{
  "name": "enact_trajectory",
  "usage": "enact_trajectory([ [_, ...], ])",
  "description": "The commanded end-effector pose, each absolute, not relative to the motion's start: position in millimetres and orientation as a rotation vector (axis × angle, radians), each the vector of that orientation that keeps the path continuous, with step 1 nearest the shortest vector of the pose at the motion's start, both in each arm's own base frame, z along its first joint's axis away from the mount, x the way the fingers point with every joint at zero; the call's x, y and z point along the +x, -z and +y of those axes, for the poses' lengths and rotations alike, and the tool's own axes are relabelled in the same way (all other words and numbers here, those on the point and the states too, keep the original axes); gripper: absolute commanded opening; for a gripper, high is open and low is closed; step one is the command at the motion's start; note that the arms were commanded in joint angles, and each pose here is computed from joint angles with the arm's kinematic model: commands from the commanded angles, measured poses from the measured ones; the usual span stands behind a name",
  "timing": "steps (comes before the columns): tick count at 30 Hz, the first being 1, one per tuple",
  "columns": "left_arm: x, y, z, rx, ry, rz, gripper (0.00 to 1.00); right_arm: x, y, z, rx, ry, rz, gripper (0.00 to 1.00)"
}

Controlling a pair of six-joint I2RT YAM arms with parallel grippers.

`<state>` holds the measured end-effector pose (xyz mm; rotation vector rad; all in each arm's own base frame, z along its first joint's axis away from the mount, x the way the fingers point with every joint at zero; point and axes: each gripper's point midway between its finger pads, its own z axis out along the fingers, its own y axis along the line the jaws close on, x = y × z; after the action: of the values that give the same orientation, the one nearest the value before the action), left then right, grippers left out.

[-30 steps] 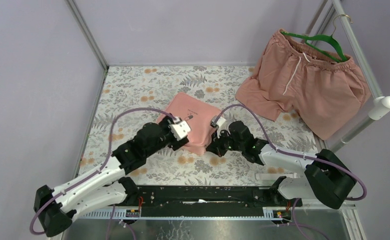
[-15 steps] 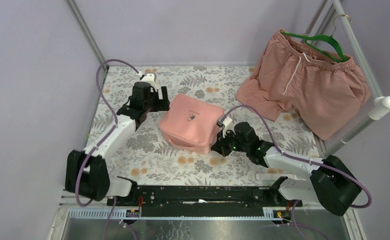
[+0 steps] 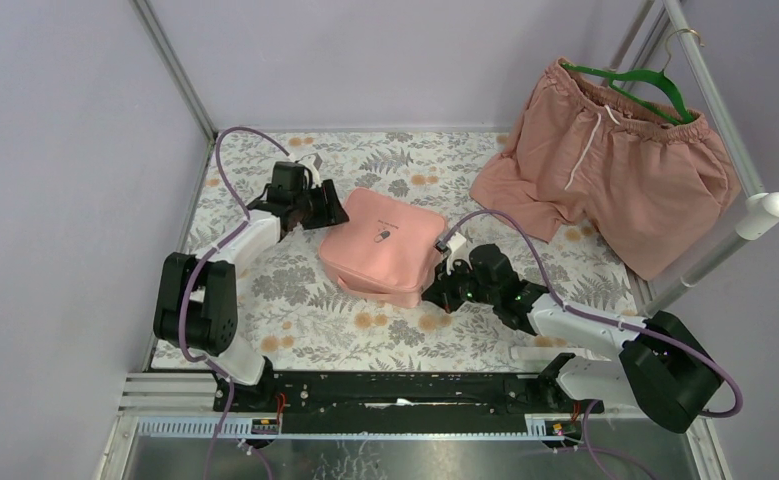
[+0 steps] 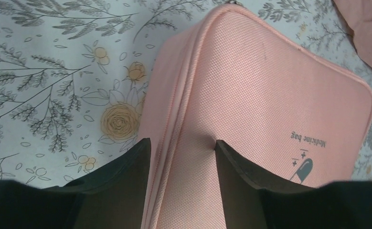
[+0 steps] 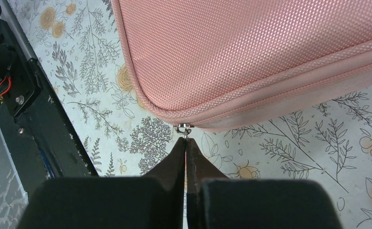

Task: Organize the medicine kit
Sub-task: Adjust the medicine box at the center of the board.

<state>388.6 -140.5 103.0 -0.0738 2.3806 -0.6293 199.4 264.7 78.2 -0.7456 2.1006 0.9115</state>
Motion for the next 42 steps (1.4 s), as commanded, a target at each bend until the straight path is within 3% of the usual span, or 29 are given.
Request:
enact_trajectory([
  [1,379,-102,-148,-0.073,0.706,2.428,0.54,211,-87,258,-0.701,-0.864,2.071,0.0],
  [10,348,-92,-137,-0.134,0.664,2.484,0.23,232,-90,249,-0.697,-0.732,2.071,0.0],
  [28,274,-109,-121,-0.236,0.657,2.461,0.23,318,-108,259,-0.9,-0.624,1.974,0.0],
  [32,270,-118,-110,-0.258,0.589,2.444,0.29,328,-106,263,-0.96,-0.615,1.977,0.01],
  [37,276,-155,-98,-0.215,0.509,2.348,0.47,328,-102,264,-0.978,-0.63,1.979,0.0],
  [42,278,-186,-114,0.104,0.46,2.16,0.58,323,-98,264,-0.983,-0.646,1.983,0.0],
])
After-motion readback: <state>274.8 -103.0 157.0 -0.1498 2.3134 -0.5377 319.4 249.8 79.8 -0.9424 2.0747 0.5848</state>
